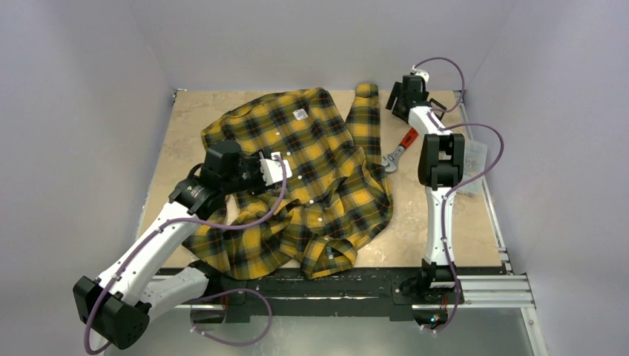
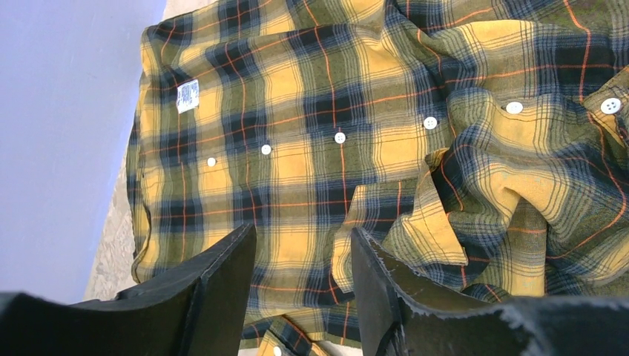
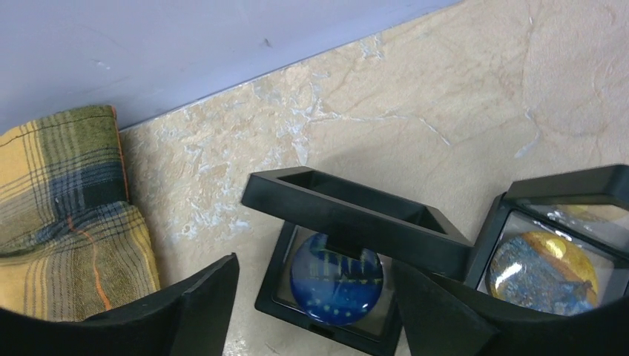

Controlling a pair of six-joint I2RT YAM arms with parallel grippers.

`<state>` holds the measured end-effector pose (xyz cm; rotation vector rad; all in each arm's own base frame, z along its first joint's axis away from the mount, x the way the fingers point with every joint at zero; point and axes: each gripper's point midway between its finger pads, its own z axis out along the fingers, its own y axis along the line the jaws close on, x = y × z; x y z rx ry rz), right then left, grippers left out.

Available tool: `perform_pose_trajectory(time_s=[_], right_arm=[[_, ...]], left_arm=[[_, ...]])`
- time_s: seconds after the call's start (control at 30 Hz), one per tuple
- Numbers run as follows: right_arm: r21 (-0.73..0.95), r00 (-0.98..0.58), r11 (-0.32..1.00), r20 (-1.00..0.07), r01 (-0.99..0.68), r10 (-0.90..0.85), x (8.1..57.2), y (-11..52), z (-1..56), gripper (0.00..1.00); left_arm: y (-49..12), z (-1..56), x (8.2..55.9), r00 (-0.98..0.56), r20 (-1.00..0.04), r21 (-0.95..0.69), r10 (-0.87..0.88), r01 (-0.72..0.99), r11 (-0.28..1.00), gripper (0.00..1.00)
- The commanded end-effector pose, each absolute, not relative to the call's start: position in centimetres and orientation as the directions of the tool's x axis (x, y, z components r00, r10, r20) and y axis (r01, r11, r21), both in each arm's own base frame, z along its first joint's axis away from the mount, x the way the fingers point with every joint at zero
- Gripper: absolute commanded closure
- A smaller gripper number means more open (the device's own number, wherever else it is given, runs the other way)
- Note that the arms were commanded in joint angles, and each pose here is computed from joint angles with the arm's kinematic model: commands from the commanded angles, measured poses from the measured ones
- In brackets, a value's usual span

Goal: Remove the brooch from the garment

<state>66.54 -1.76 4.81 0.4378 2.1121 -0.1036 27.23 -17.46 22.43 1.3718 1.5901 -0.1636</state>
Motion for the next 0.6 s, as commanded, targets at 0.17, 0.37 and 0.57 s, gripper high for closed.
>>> perform_pose_trajectory(time_s=[0.17,0.37,0.57], right_arm=[[0.149,-0.403,0.941,-0.875,0.303,0.269,67.7,-1.4,9.0,0.17],[0.15,-0.378,0.945,-0.889,0.29,0.257,67.3,-1.4,10.5,0.16],[0.142,-0.356,0.945,-0.901,0.293,0.246,66.5,-1.6,11.9,0.15]], left_arm=[[-18.0,25.0,27.7,0.154,-0.764,0.473,0.626,0.794,0.383,0.5],[-18.1,25.0,27.7,0.156,-0.768,0.472,0.621,0.793,0.385,0.5],[-18.1,25.2,27.8,0.156,-0.773,0.472,0.615,0.79,0.393,0.5]])
